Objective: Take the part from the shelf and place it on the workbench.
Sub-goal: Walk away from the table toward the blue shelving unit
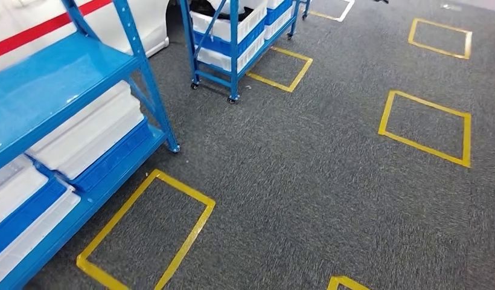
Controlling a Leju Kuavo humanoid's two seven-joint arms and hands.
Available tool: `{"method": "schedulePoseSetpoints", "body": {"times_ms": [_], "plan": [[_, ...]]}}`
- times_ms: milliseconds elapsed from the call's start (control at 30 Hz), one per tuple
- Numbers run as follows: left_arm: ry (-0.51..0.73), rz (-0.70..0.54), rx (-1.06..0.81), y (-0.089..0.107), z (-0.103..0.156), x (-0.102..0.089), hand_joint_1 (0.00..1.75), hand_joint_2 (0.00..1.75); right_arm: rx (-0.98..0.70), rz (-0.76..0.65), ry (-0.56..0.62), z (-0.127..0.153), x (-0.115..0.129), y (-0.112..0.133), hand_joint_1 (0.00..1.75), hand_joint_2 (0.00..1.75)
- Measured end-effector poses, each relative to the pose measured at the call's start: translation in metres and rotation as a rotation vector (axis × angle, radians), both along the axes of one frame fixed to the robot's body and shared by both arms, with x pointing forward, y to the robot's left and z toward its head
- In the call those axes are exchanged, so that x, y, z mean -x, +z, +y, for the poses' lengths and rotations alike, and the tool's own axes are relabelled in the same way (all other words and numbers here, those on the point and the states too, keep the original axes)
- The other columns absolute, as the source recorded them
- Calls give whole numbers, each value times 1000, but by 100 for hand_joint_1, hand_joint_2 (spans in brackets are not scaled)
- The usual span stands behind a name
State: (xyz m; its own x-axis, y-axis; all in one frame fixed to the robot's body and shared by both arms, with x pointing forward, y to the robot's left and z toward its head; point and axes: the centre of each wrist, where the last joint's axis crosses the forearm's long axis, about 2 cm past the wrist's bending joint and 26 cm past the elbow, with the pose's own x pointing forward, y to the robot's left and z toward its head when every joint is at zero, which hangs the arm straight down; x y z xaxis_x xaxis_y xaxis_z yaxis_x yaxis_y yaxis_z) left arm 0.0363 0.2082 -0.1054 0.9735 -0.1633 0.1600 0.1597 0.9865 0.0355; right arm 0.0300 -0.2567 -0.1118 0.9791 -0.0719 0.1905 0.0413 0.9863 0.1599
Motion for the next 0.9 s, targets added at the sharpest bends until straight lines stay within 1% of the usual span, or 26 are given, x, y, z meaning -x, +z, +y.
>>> {"method": "schedulePoseSetpoints", "body": {"times_ms": [267,400,567,767,900], "plan": [[-1,0,2,0,0,0,0,0,0,11,-1,0,6,0,0,175],[-1,2,3,0,0,1,0,0,-2,5,0,0,2,0,0,175],[-2,-2,7,0,0,0,0,0,-1,12,6,0,7,-1,0,175],[-3,-2,9,0,0,0,0,0,0,7,15,0,5,0,0,175],[45,-7,22,0,1,1,0,0,3,-1,20,0,2,0,0,175]]}}
